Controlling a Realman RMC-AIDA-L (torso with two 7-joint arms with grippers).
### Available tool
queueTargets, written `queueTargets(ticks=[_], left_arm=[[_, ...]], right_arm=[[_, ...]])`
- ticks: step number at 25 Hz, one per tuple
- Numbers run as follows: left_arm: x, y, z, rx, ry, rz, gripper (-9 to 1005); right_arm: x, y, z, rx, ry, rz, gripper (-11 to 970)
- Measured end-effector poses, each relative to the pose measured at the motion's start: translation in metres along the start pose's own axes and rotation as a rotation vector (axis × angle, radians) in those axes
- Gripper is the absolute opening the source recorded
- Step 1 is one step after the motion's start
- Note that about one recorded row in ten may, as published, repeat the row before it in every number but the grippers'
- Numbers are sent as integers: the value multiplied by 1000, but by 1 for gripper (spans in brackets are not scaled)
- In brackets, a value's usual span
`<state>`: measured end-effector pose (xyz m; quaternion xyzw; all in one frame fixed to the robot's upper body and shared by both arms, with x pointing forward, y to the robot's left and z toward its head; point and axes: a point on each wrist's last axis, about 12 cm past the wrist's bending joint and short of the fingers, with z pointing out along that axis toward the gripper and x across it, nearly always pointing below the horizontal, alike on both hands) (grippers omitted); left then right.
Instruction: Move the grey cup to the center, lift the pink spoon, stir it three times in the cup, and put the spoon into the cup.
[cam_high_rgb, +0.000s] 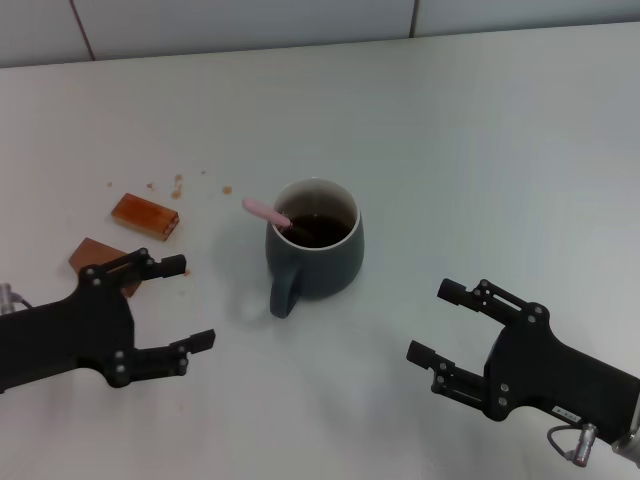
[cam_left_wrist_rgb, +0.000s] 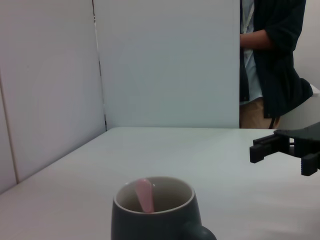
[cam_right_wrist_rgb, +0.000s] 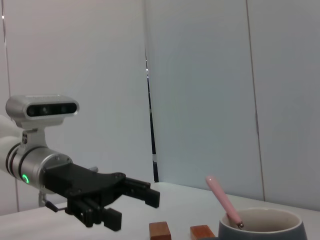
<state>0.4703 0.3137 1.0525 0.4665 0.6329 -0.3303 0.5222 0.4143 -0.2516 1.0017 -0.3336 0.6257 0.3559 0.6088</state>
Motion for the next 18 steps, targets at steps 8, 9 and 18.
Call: queueTargets(ticks=[8, 9, 18], left_arm=[[4, -4, 10, 0, 7, -9, 859], [4, -4, 10, 0, 7, -9, 859], [4, -4, 11, -5, 5, -12, 859]], right_arm=[[-1, 0, 1, -7, -7, -3, 754], [-1, 0, 1, -7, -7, -4, 754], [-2, -2, 2, -10, -7, -9, 754]])
